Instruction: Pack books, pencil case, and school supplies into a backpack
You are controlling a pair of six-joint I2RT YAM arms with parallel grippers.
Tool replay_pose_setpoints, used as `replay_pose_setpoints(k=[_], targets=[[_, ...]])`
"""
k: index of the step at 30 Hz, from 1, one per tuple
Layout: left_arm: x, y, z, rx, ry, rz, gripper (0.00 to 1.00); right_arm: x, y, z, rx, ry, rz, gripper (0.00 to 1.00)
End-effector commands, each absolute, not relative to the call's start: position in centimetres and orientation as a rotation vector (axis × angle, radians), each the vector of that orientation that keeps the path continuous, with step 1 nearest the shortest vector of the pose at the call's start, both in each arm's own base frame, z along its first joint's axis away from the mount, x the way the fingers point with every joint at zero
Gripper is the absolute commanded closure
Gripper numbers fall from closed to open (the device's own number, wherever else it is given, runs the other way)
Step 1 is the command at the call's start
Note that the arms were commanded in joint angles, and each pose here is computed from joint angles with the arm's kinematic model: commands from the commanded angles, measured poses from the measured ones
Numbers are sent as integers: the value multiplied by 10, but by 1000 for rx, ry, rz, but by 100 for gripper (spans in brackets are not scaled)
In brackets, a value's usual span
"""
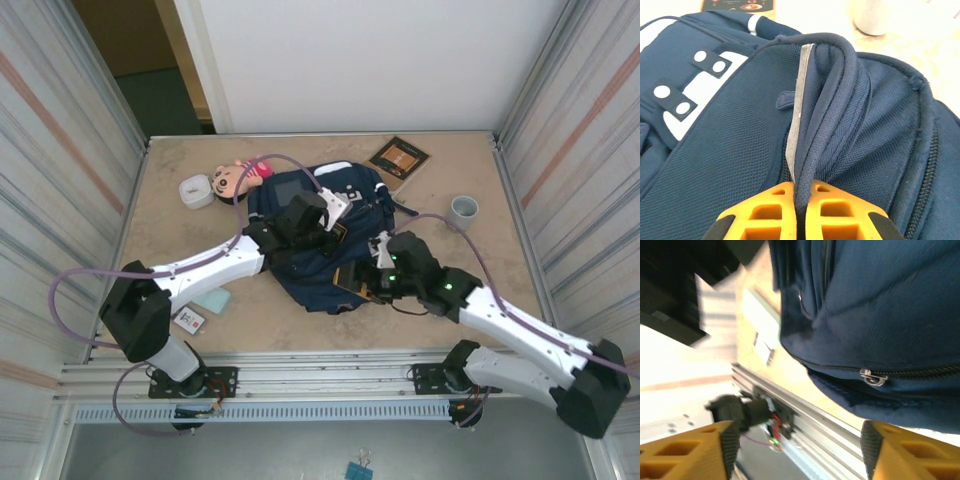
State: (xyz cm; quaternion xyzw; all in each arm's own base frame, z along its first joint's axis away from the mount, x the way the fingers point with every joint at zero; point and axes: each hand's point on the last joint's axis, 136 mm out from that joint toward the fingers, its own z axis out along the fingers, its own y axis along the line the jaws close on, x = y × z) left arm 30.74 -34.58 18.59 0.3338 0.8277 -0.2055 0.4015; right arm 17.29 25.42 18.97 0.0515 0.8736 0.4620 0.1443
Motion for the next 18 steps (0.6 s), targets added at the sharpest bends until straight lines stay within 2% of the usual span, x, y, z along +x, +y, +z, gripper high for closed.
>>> replay_pose_setpoints(k=[1,6,10,18], targets=[[295,-362,244,917,1849,-697,100,177,221,196,328,2465,1306,20],[279,-360,254,1010,1765,-775,100,184,186,198,481,2374,1329,9],[273,-352,259,1027,1718,-823,100,196,185,194,578,2355,1425,8],[256,-352,265,1117,1658,-897,100,229,203,212,546,2222,1542,7]])
